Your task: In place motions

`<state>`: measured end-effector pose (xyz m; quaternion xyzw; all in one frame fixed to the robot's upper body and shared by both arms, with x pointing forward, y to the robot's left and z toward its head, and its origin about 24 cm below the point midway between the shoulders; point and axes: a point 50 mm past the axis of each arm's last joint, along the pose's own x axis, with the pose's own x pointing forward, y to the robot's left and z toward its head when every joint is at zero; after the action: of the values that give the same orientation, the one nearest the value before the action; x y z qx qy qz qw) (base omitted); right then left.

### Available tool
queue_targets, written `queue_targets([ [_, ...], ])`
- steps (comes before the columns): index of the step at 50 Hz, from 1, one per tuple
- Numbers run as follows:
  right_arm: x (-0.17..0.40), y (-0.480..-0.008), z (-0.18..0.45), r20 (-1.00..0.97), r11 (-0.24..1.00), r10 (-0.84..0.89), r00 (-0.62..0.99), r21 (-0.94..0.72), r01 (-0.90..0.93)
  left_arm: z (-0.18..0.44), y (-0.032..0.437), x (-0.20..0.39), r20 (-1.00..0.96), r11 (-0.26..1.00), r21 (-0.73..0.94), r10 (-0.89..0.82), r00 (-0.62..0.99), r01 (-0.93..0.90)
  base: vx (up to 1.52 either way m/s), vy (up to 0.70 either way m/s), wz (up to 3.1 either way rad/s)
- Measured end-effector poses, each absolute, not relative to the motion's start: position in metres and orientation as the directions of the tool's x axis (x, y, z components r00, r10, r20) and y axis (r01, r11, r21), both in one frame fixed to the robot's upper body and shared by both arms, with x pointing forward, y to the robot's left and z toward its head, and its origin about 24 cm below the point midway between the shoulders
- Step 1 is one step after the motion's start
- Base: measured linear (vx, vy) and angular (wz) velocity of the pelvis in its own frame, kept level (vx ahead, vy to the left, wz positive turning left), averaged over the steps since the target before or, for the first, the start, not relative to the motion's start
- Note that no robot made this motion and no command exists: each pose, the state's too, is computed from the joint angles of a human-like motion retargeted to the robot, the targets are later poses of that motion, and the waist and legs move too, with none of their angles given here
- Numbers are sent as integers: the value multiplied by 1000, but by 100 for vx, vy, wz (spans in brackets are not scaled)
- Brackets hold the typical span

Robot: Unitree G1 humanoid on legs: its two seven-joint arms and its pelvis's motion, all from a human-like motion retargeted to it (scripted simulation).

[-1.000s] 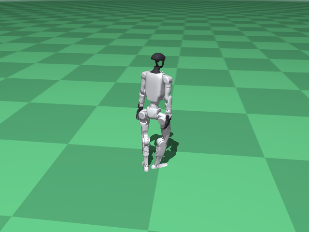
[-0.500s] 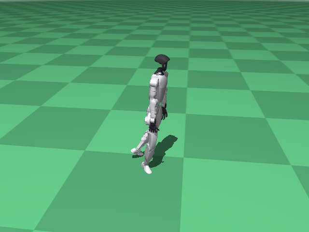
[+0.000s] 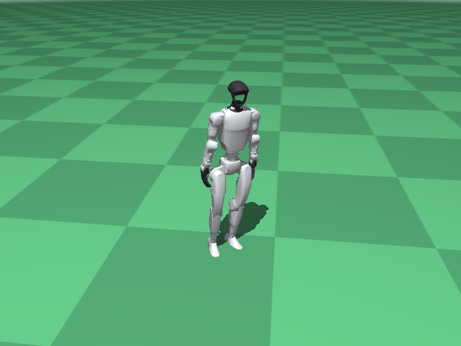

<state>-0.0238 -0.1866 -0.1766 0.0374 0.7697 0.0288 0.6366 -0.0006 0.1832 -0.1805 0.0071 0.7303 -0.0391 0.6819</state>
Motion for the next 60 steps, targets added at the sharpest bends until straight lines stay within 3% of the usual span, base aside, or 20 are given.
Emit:
queue_targets([
  [5, -59, -178, -172, -939, 988, 149, -311, 129, 83, -181, 182, 9, -999, 997, -39, -37, -22, 64, 17, -2, -44],
  [10, -48, -180, -175, -959, 994, 114, -261, 109, 32, -180, 183, 22, -999, 996, -43, -43, -1, 77, 0, 3, -55],
  [14, -9, -181, -179, -984, 991, 106, -147, 116, -62, -180, 189, 18, -1000, 993, -17, -15, -16, 116, -22, 18, -100],
  [21, 111, -154, -168, -955, 947, 185, 232, 110, -302, -176, 209, -6, -993, 963, -31, 2, -120, 268, -37, 49, -259],
  [26, 143, -137, -156, -898, 902, 268, 349, 107, -418, -173, 217, -18, -975, 941, -15, 61, -214, 337, -26, 55, -269],
  [33, 92, -165, -173, -976, 937, 128, 175, 61, -343, -176, 208, 5, -991, 973, -8, 23, -130, 230, -11, 39, -188],
  [40, 5, -190, -176, -984, 999, 49, -168, 45, 29, -176, 205, 41, -1000, 978, 0, 4, -17, 210, -19, 25, -64],
  [46, -38, -195, -173, -971, 961, 38, -236, -29, 274, -176, 194, 61, -998, 972, -30, -42, 50, 234, -17, 23, -23],
  [53, -50, -194, -172, -963, 965, 26, -267, -46, 260, -179, 187, 41, -997, 985, -48, -57, 50, 166, -12, 22, -96],
  [60, -13, -182, -179, -988, 992, 69, -141, 53, 117, -179, 195, 3, -998, 998, 20, 23, -59, 64, -14, 15, -151],
])
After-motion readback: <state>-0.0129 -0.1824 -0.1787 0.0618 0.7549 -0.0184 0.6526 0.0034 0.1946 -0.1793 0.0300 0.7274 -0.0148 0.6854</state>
